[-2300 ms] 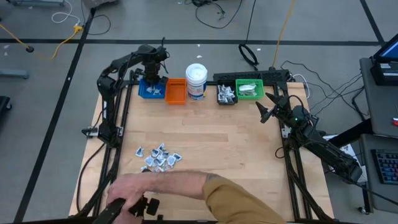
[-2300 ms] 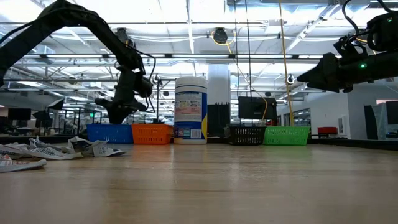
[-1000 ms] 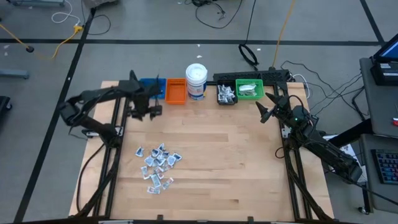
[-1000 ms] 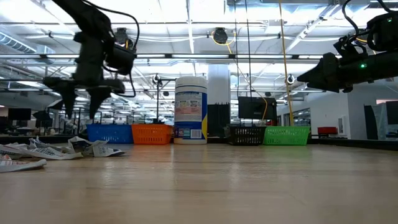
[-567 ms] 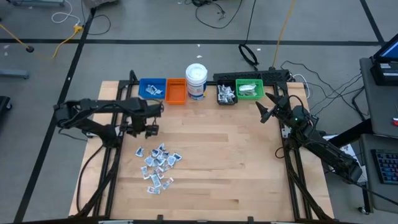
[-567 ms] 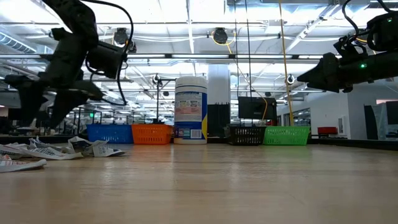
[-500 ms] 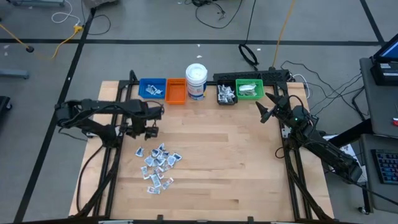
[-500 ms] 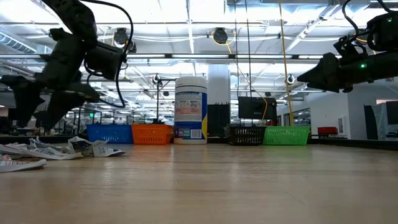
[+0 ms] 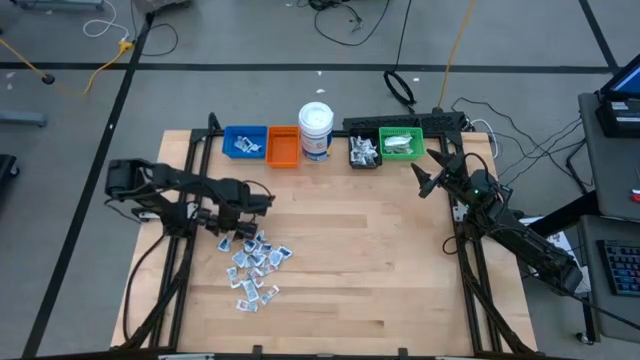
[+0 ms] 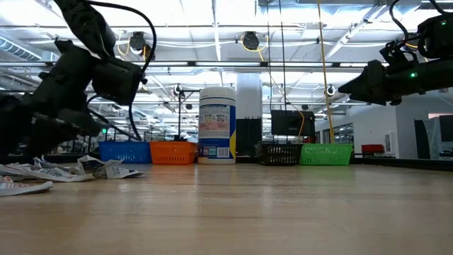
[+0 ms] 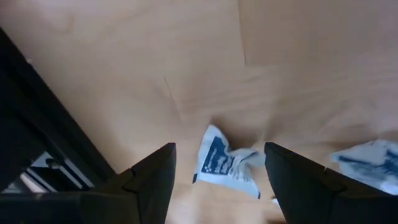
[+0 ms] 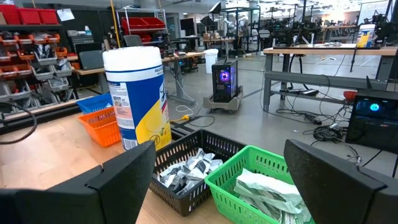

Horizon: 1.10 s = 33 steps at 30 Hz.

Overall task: Pick & Place First Aid Supplies
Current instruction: Put the alcohol pad into the blue bin

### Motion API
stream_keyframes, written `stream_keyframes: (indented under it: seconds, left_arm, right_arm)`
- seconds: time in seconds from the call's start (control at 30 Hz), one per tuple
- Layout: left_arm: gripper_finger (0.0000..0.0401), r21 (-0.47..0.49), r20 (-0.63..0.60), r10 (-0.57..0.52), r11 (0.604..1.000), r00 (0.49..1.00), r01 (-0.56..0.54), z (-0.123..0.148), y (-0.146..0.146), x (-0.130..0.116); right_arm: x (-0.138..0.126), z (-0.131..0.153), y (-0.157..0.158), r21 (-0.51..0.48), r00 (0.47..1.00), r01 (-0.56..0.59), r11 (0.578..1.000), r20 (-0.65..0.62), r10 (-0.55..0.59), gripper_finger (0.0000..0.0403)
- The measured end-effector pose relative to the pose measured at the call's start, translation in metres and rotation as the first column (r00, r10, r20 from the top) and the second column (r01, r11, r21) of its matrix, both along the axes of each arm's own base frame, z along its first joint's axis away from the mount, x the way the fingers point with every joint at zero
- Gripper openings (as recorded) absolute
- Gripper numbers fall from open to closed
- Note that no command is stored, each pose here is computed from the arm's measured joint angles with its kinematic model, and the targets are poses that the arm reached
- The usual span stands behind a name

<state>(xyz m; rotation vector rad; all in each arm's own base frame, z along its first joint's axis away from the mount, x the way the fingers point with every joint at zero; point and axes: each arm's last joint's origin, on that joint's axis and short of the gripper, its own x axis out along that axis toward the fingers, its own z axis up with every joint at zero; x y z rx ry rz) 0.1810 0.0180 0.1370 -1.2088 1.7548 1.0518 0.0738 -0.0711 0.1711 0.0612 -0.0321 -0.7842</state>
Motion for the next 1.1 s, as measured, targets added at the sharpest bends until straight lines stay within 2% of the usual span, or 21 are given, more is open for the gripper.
stream_keyframes:
  seconds: [0.17,0.3,0.73,0.87,1.1]
  left_arm:
    - [0.0243,-0.014,0.006,-0.028,1.0,1.0,0.028,-0.003,-0.006,0.001]
    - [0.0212,-0.037,0.05,-0.034,0.999,0.998,0.036,-0.006,-0.01,0.003]
    - [0.0011,-0.052,0.136,-0.074,0.995,0.988,0.082,-0.01,-0.013,0.007]
    - [0.0007,-0.045,0.181,-0.073,0.996,0.981,0.083,-0.002,-0.007,0.01]
    - [0.0003,0.019,0.25,-0.043,0.999,0.967,0.04,0.032,0.011,0.009]
  right_arm:
    - [0.0,0.0,0.0,0.0,1.0,0.0,1.0,0.0,0.0,0.0352]
    - [0.0,0.0,0.0,0.0,1.0,0.0,1.0,0.0,0.0,0.0352]
    - [0.0,0.0,0.0,0.0,1.0,0.0,1.0,0.0,0.0,0.0352]
    - [0.0,0.0,0.0,0.0,1.0,0.0,1.0,0.0,0.0,0.0352]
    - [0.0,0.0,0.0,0.0,1.0,0.0,1.0,0.0,0.0,0.0352]
